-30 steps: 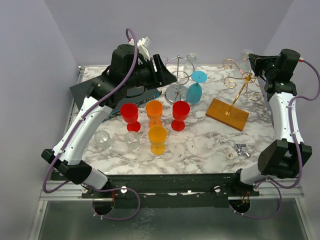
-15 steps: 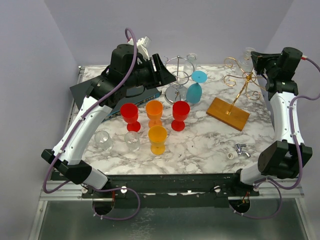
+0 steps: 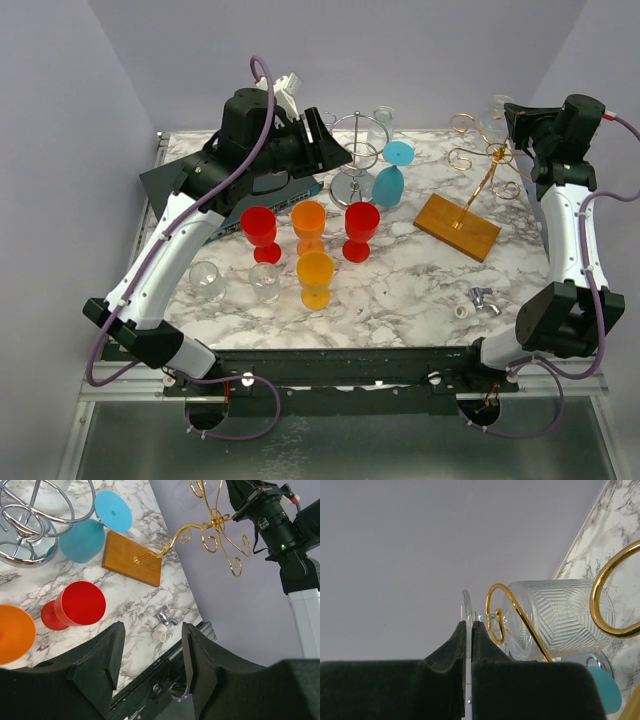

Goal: Take the wine glass off the wine glass rack
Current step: Pick up the wine glass from the wine rack.

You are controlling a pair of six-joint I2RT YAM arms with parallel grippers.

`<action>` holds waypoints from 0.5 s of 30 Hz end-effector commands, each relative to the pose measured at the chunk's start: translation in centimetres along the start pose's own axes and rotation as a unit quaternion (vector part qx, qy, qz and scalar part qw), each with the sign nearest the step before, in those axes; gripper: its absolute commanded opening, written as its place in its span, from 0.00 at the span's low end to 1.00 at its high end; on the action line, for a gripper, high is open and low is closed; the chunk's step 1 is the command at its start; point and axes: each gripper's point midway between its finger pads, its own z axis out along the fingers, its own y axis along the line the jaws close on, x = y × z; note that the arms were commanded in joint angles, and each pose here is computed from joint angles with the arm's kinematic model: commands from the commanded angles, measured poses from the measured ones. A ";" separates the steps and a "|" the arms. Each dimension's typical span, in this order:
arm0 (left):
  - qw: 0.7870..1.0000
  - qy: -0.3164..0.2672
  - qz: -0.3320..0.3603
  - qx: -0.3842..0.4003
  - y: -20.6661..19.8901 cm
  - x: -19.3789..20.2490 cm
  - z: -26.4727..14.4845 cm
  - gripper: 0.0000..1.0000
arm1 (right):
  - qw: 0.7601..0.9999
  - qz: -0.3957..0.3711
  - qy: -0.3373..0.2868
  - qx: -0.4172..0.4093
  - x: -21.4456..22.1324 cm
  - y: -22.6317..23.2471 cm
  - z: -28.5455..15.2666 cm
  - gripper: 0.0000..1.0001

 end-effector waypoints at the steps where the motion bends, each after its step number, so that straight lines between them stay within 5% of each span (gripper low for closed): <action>1: 1.000 -0.009 -0.002 0.009 -0.4 -0.3 -0.5 0.55 | 0.998 -0.002 -0.049 -0.048 -2.6 3.5 -1.6 0.01; 15: 0.997 0.011 -0.042 0.072 -1.6 0.5 2.9 0.56 | 0.998 0.011 -0.037 -0.048 -2.3 2.4 -0.8 0.01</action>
